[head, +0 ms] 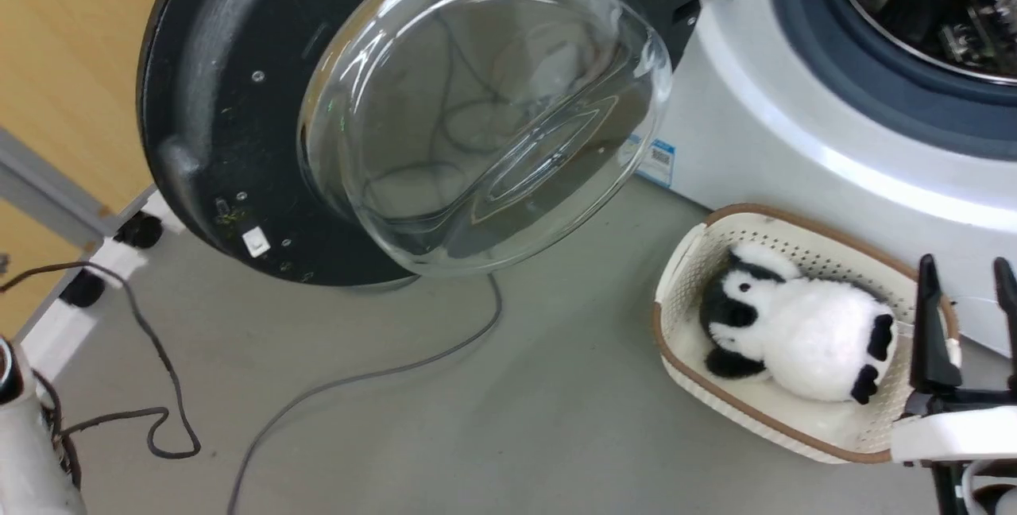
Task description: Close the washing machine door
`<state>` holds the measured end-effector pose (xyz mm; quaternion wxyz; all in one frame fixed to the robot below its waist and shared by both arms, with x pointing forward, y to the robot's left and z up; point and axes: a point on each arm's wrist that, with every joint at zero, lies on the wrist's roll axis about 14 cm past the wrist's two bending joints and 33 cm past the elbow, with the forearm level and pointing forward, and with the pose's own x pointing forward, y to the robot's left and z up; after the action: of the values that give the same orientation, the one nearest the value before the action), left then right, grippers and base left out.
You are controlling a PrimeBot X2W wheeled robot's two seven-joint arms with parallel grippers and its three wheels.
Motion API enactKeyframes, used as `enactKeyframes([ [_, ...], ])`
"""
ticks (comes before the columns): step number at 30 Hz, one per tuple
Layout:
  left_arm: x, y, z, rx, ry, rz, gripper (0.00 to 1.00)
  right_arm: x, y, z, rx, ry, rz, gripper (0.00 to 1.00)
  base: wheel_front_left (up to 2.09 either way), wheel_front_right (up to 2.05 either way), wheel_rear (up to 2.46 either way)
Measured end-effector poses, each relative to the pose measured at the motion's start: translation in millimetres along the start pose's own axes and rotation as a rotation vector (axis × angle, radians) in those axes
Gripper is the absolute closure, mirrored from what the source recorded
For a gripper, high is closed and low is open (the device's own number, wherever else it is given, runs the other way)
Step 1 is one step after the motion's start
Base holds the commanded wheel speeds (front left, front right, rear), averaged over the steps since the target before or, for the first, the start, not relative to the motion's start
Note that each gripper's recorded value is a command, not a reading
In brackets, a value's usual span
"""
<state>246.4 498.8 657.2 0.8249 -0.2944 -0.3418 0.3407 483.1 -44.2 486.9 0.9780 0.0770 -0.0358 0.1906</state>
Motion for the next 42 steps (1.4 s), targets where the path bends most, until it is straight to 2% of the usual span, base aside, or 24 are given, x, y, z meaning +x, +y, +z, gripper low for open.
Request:
enactKeyframes([
  [7,7,11,-46,-0.208,0.2,0.07,1.0,7,-7,-9,0.004,-0.002,-0.019,0.0,0.0,0.0,0.0],
  [14,2,14,-86,-0.295,0.379,0.104,1.0,14,-11,-23,0.011,0.005,-0.024,0.0,0.0,0.0,0.0],
  [19,-5,21,-111,-0.326,0.456,0.139,1.0,15,-14,-27,0.013,0.008,-0.031,0.0,0.0,0.0,0.0],
  [23,-17,13,-141,-0.34,0.565,0.133,1.0,15,-17,-28,0.013,0.009,-0.038,0.0,0.0,0.0,0.0],
  [32,-61,27,-164,-0.294,0.741,0.155,1.0,13,-18,-22,0.008,-0.002,-0.042,0.0,0.0,0.0,0.0],
  [37,-99,9,-176,-0.309,0.853,0.092,1.0,13,-19,-15,0.002,-0.018,-0.046,0.0,0.0,0.0,0.0],
  [42,-128,-14,-170,-0.315,0.907,0.005,1.0,15,-11,-6,0.01,-0.036,-0.031,0.0,0.0,0.0,0.0],
])
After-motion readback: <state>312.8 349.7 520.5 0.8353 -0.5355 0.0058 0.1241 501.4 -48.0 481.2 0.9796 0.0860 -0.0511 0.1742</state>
